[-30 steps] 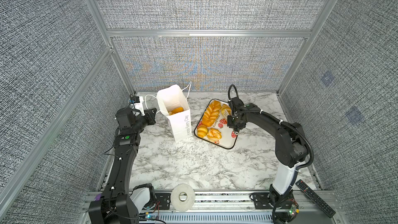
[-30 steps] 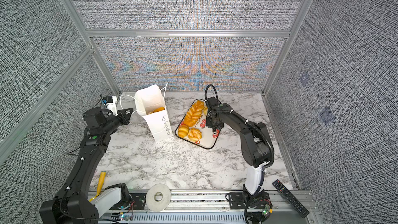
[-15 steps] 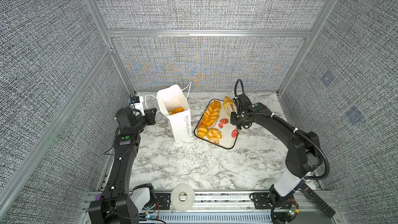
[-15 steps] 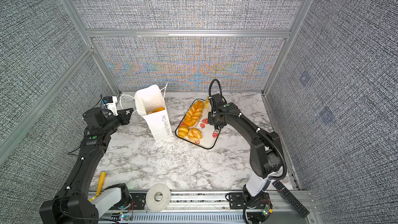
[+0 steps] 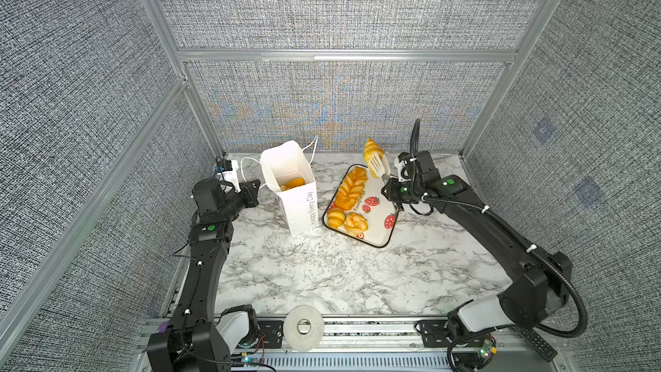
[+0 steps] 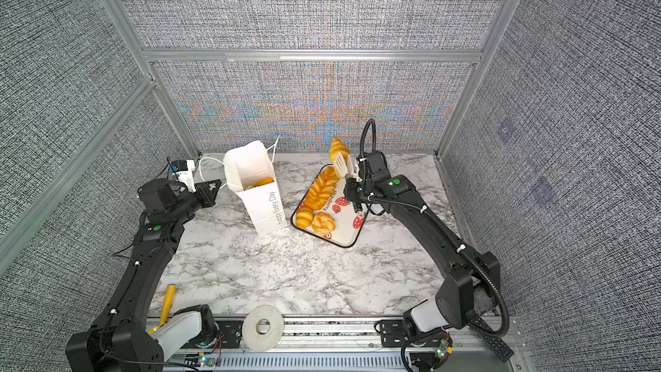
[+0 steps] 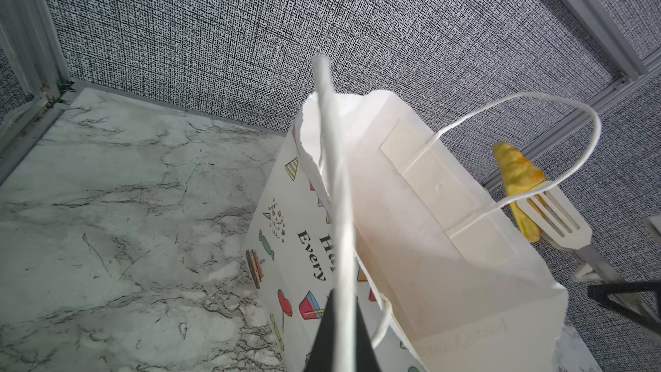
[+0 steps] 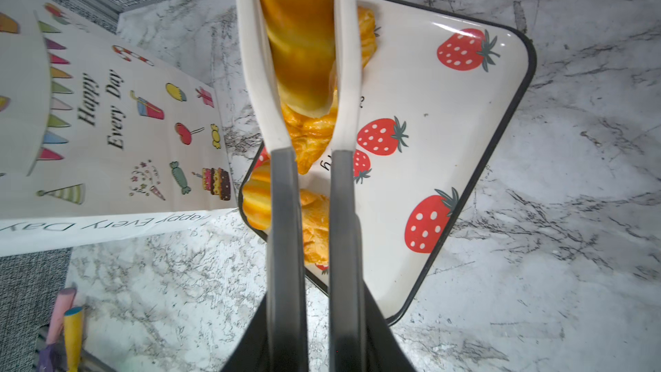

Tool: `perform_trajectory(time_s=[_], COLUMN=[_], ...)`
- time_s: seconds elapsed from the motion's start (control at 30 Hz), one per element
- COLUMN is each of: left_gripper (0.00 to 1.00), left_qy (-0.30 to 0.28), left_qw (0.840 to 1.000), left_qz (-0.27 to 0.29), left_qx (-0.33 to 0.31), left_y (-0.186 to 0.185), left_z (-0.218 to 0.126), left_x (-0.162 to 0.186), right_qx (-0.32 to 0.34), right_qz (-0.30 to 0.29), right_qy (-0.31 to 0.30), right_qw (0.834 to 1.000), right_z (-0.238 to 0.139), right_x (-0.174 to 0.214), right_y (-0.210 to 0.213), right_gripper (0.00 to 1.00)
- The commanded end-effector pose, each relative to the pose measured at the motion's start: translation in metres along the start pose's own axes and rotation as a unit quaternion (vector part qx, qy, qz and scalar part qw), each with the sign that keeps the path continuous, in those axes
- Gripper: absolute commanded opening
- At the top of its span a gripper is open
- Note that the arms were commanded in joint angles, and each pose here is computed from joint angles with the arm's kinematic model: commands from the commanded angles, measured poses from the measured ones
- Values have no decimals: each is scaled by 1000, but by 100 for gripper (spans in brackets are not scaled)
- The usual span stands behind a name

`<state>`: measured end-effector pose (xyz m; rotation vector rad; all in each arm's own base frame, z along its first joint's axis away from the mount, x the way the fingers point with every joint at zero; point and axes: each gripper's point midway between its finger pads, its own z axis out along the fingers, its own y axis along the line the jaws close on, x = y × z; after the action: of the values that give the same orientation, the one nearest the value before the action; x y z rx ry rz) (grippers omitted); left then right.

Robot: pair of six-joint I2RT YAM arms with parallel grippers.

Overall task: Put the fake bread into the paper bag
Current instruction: 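Lift the clamped croissant and carry it over the bag opening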

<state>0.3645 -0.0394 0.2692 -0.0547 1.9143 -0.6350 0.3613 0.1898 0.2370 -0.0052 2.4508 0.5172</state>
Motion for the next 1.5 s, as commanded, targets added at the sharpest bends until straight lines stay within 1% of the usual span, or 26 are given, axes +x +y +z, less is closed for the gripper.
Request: perform_trajectory(time_s=[0.0, 0.3, 0.73, 1.17, 1.47], left_gripper=[0, 0, 0, 0, 0], left_qy=[-4, -4, -4, -4, -3], left_qw=[1000, 1000, 1000, 1000, 1000], left_qz=[7, 6, 6, 6, 5], left_qx=[5, 5, 5, 5, 5], left_y=[-2, -2, -2, -2, -2], left_z=[0, 0, 0, 0, 0], left_x=[-2, -2, -2, -2, -2], right_qx=[-44, -93, -152, -201, -213], right_qz=[-9, -54, -115, -165, -196], right_qy=[-35, -72, -115, -110, -88], right_qw=[998, 992, 975, 959, 953], right_z=[-13, -43, -76, -81, -67], right_x=[-14, -20, -19, -10, 2], right_y=[22, 68, 127, 184, 215], right_gripper=[29, 29, 30, 30, 31])
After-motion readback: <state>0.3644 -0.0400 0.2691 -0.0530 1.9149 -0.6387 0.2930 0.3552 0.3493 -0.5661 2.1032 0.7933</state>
